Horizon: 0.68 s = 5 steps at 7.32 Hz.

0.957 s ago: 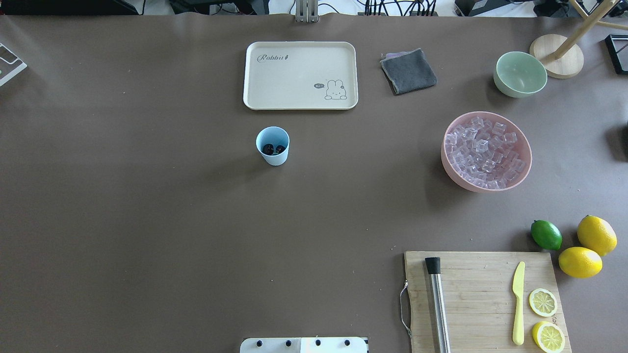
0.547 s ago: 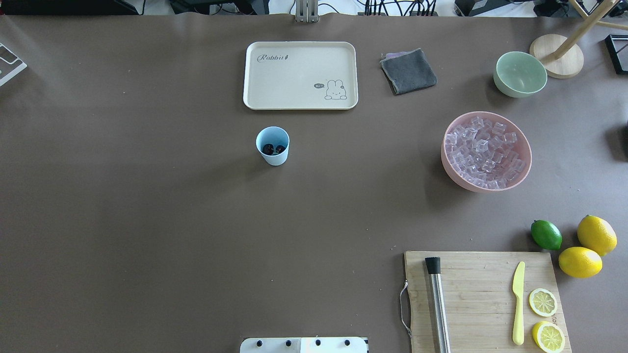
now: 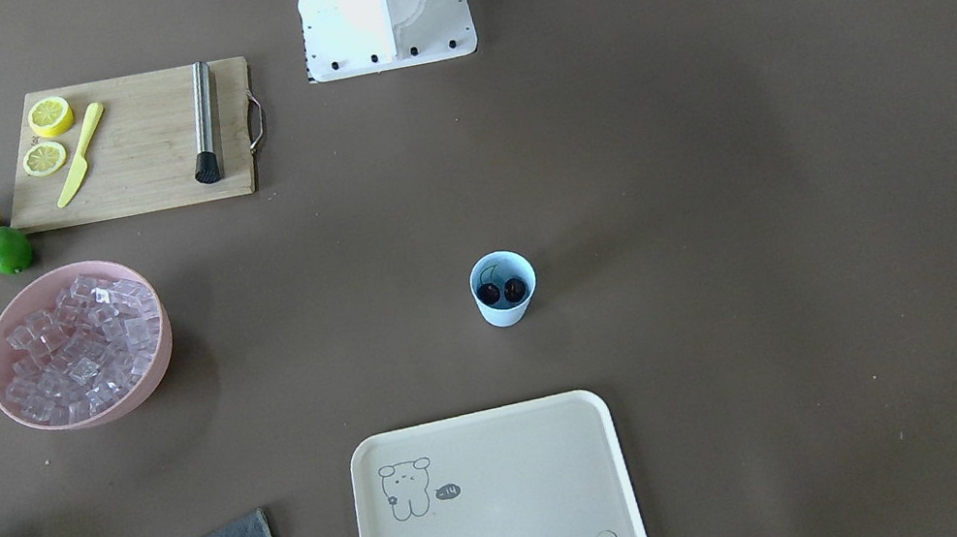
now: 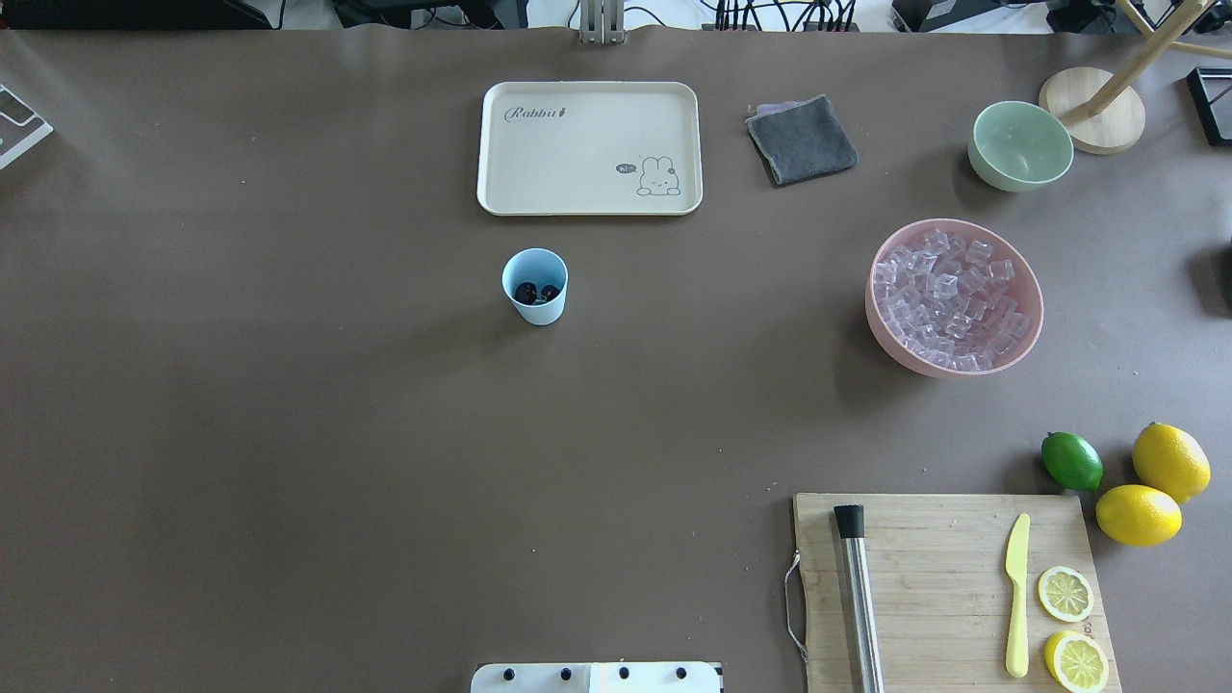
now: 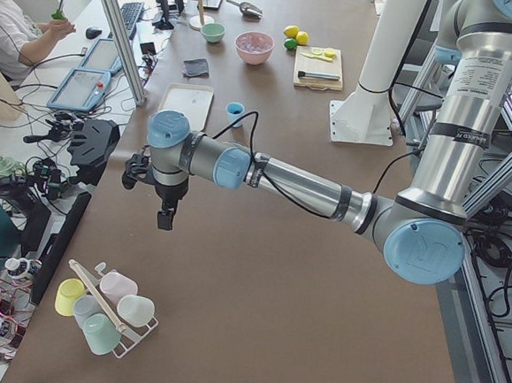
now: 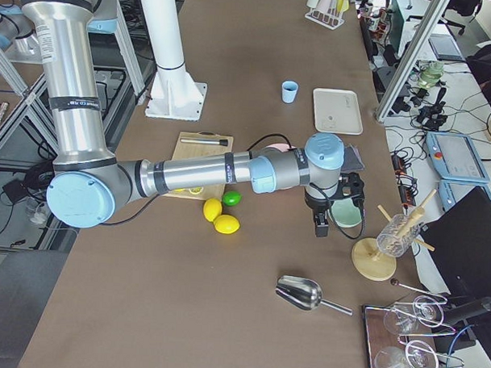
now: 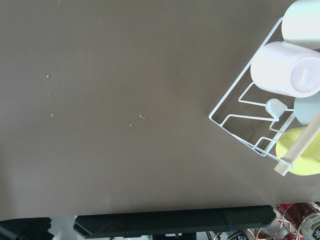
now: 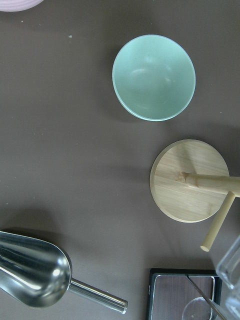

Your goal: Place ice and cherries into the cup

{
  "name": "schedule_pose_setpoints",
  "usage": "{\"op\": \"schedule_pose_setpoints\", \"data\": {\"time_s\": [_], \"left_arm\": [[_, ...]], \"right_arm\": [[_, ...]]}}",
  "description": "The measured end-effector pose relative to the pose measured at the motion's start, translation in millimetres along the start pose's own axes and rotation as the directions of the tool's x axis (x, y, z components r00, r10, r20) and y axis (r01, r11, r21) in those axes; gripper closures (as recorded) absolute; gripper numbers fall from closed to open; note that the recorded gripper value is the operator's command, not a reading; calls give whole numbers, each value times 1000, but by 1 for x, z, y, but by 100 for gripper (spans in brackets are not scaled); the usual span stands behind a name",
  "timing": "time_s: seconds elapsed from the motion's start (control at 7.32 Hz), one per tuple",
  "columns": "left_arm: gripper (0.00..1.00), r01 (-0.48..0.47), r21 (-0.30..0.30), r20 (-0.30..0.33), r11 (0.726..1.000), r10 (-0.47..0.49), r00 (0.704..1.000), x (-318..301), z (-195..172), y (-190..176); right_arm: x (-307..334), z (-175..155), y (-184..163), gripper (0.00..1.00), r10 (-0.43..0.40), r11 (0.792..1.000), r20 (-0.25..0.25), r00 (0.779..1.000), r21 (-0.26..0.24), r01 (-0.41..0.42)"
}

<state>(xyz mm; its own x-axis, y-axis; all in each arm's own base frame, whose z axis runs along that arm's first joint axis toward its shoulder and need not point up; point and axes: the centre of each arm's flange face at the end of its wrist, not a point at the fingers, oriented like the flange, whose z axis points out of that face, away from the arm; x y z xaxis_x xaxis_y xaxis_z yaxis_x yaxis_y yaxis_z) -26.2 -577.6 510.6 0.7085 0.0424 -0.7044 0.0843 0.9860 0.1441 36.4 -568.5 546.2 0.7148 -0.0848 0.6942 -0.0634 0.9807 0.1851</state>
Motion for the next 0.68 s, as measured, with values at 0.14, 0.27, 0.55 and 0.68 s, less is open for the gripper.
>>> {"op": "schedule_pose_setpoints", "data": {"time_s": [0.14, 0.27, 0.55, 0.68], "left_arm": [[2, -8, 7, -3, 1000, 8, 1000, 3, -4, 3], [2, -18, 17, -6, 1000, 18, 1000, 8, -9, 4], [2, -28, 20, -25, 999, 29, 999, 13, -11, 5], [2, -21, 9, -34, 1000, 21, 999, 10, -7, 5]], "right_arm": [[0, 0, 0, 0, -1, 1000, -1, 1000, 1, 1], [0, 0, 1, 0, -4, 1000, -1, 1000, 5, 4], [0, -1, 1, 0, -11, 1000, -3, 1000, 14, 11], [0, -1, 2, 0, -17, 1000, -2, 1000, 20, 17]]}}
